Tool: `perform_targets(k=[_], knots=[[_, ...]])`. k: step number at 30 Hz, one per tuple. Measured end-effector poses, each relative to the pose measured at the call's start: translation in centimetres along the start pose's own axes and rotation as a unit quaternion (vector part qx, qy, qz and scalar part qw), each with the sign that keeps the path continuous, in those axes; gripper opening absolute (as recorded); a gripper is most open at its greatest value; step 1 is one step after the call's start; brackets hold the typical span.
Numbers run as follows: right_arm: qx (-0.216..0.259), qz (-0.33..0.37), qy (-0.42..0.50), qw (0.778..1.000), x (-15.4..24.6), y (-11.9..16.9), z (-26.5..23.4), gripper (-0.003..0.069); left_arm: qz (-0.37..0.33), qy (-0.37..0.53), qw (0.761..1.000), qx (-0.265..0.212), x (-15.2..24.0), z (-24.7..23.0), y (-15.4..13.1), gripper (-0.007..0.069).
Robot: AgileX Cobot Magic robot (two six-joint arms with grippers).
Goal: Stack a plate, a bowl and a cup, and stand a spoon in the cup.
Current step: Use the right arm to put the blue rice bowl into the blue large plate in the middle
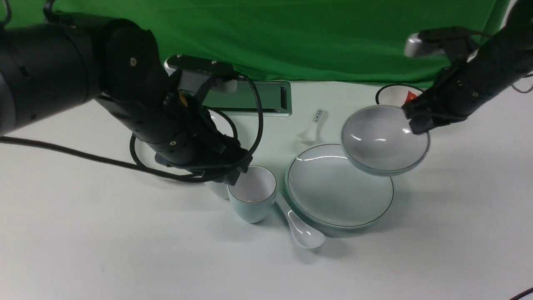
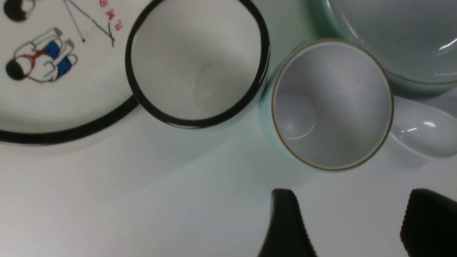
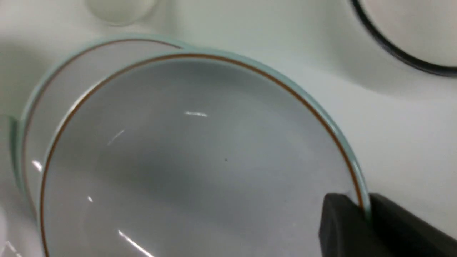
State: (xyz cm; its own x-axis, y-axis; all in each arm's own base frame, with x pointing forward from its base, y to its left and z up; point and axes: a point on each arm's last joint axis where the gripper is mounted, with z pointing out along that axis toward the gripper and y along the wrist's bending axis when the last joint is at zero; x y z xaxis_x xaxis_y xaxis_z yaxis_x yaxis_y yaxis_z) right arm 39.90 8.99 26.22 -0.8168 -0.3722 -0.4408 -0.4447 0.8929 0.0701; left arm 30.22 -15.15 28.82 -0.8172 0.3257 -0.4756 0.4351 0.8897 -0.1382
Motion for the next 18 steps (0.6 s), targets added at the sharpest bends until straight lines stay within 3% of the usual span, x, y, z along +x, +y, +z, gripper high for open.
perform_targets(k=[3, 10, 14, 18], knots=[[-0.01, -0.003, 0.003, 1.0, -0.4, 1.5, 2.4, 0.0069, -0.002, -0.011, 1.0, 0.001, -0.2, 0.0, 0.0, 0.0384], [-0.007, -0.006, 0.017, 1.0, -0.2, 1.8, 5.4, 0.0086, -0.02, -0.024, 0.999, 0.02, -0.4, 0.0, -0.3, 0.0384], [-0.005, -0.008, 0.019, 1.0, -0.2, 1.8, 5.8, 0.0139, -0.023, -0.027, 0.999, 0.022, -0.5, 0.1, -0.4, 0.0384], [-0.006, -0.01, 0.022, 1.0, -0.2, 2.0, 5.9, 0.0244, -0.025, -0.02, 0.999, 0.022, -0.5, 0.7, -0.3, 0.0384]])
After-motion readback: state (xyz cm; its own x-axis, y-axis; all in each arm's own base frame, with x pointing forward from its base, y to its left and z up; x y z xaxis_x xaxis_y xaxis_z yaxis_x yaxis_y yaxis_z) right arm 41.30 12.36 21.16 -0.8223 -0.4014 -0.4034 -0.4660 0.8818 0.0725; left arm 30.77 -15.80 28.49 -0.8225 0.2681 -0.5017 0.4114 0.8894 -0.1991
